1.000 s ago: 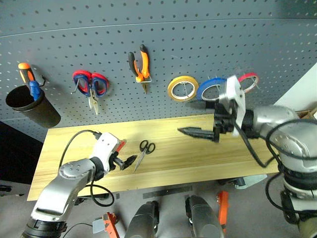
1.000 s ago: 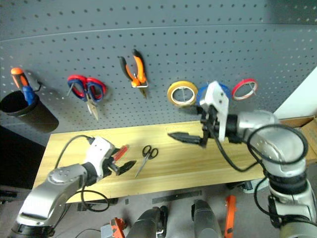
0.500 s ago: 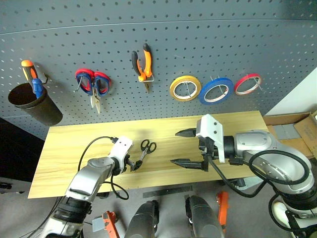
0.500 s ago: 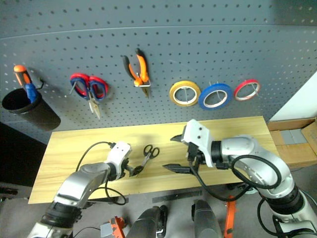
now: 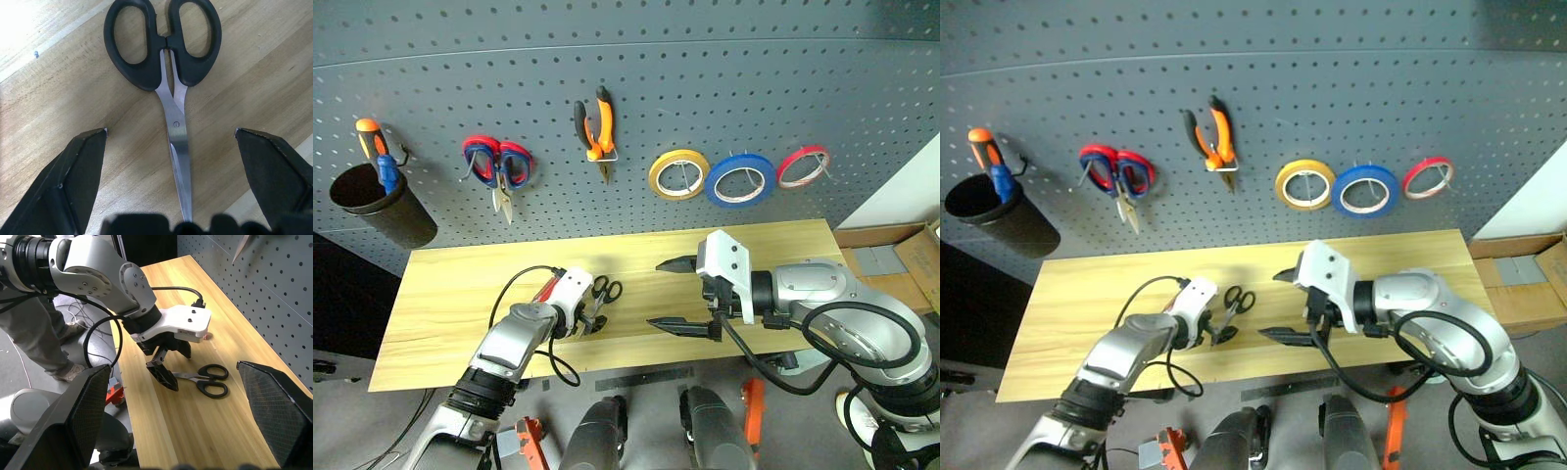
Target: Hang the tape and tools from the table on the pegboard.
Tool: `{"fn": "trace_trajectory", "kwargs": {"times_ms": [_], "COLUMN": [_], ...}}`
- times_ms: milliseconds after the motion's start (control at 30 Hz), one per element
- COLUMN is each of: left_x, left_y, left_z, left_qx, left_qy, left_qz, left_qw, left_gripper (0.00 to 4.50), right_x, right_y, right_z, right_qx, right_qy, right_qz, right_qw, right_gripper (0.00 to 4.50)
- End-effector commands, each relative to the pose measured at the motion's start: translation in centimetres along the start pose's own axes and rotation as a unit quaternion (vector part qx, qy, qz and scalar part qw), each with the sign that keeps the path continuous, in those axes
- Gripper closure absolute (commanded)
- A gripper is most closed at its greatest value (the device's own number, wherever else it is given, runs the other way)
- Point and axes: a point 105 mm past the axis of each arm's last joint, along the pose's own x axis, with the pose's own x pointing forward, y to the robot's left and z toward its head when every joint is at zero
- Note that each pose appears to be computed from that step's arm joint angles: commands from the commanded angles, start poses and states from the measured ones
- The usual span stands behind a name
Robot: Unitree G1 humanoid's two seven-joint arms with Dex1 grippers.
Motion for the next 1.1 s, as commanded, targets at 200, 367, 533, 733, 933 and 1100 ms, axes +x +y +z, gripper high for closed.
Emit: {"fn": "trace_trajectory", "kwargs": {"times_ms": [200,367,533,733,933,1100], "left_x": [1.2,1.3,1.3,0.9,-1.7,-6.4], "left_y": [-0.9,-1.0,-0.4,0.4,2.1,3.6], "left_z": [-0.9,-1.2,-1.5,-1.1,0.7,3.7], "left_qx": [-0.029,-0.027,-0.033,-0.057,-0.095,-0.110], "left_qy": [0.022,0.029,0.028,0.001,-0.109,-0.254], "left_qz": [-0.026,-0.034,-0.025,-0.014,0.027,0.091], "left_qw": [0.999,0.999,0.999,0.998,0.989,0.957], "left_gripper": [0.92,2.65,4.37,4.37,4.37,4.37], "right_x": [0.1,0.0,-0.1,-0.3,-0.6,-1.2], "right_y": [0.8,1.0,0.6,-0.5,-1.3,-2.0], "right_z": [1.0,1.1,1.3,1.7,2.7,3.3], "right_qx": [-0.033,-0.049,-0.061,-0.046,-0.021,-0.028], "right_qy": [-0.011,-0.002,0.009,0.002,-0.029,-0.041], "right_qz": [0.012,0.015,0.006,-0.021,-0.037,-0.052], "right_qw": [0.999,0.999,0.998,0.999,0.999,0.997], "right_gripper": [0.00,0.00,0.00,0.00,0.00,0.00]}}
